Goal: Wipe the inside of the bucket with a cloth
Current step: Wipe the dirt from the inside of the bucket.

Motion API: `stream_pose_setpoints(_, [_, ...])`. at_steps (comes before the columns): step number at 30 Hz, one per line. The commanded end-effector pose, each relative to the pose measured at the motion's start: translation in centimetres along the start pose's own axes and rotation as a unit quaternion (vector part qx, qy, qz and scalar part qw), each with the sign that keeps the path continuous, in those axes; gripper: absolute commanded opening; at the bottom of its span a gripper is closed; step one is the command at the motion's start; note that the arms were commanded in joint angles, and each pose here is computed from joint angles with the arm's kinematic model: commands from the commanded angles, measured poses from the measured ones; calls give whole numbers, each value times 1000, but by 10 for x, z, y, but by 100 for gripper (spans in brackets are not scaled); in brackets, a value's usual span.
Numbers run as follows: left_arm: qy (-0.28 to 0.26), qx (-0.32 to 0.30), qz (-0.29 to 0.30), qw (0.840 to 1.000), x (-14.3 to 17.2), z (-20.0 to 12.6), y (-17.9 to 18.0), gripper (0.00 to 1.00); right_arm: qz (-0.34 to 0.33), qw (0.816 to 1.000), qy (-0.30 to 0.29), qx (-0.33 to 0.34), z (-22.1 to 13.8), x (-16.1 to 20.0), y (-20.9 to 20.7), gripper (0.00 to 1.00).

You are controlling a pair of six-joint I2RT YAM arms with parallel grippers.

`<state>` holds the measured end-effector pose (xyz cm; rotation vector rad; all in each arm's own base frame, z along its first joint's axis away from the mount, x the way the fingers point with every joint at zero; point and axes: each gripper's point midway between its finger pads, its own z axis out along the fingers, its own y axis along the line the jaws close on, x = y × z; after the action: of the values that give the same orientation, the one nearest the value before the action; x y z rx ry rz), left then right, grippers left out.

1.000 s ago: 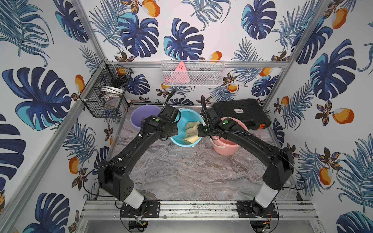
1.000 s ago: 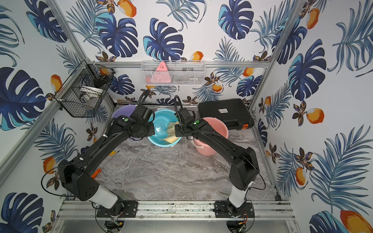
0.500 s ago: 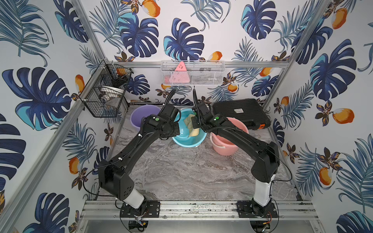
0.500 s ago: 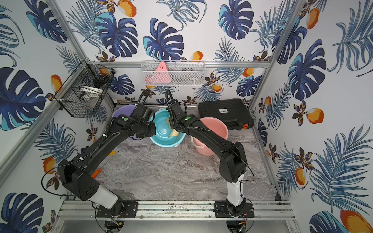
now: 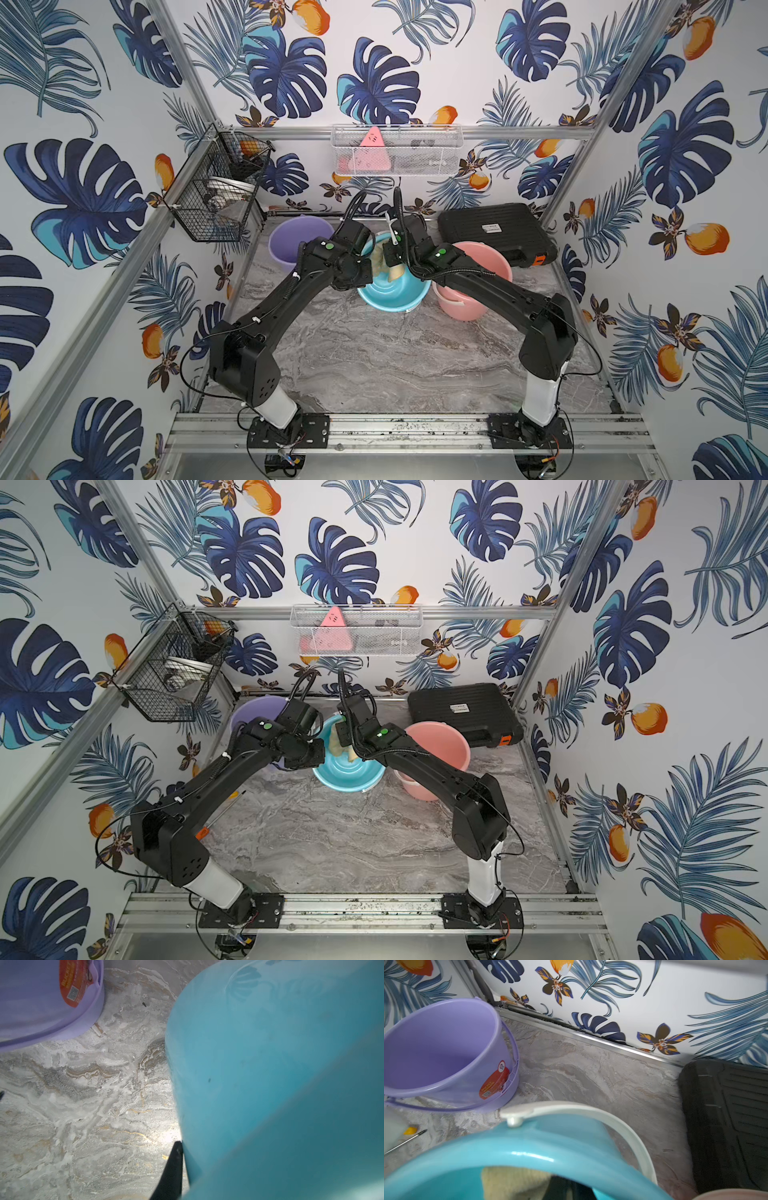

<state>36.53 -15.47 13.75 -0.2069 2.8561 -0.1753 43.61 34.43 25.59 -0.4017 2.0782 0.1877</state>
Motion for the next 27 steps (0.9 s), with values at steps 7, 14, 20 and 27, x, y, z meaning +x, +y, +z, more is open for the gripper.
stream_pose_setpoints(7, [-30, -59, -11, 998, -15, 5, 19, 0, -27, 990, -6, 140, -34, -2, -61, 0])
stream_pose_setpoints(14, [-51, -50, -16, 997, -25, 1, 14, 0, -29, 985, 74, 153, -46, 48, -71, 0])
stream_pose_setpoints(20, [-59, -43, -17, 997, -32, -3, 10, 0, -29, 983, 145, 112, -58, 104, -54, 0])
stream_pose_setpoints(27, [-66, -35, -28, 997, -41, -4, 9, 0, -26, 977, 197, 74, -95, 147, -22, 0])
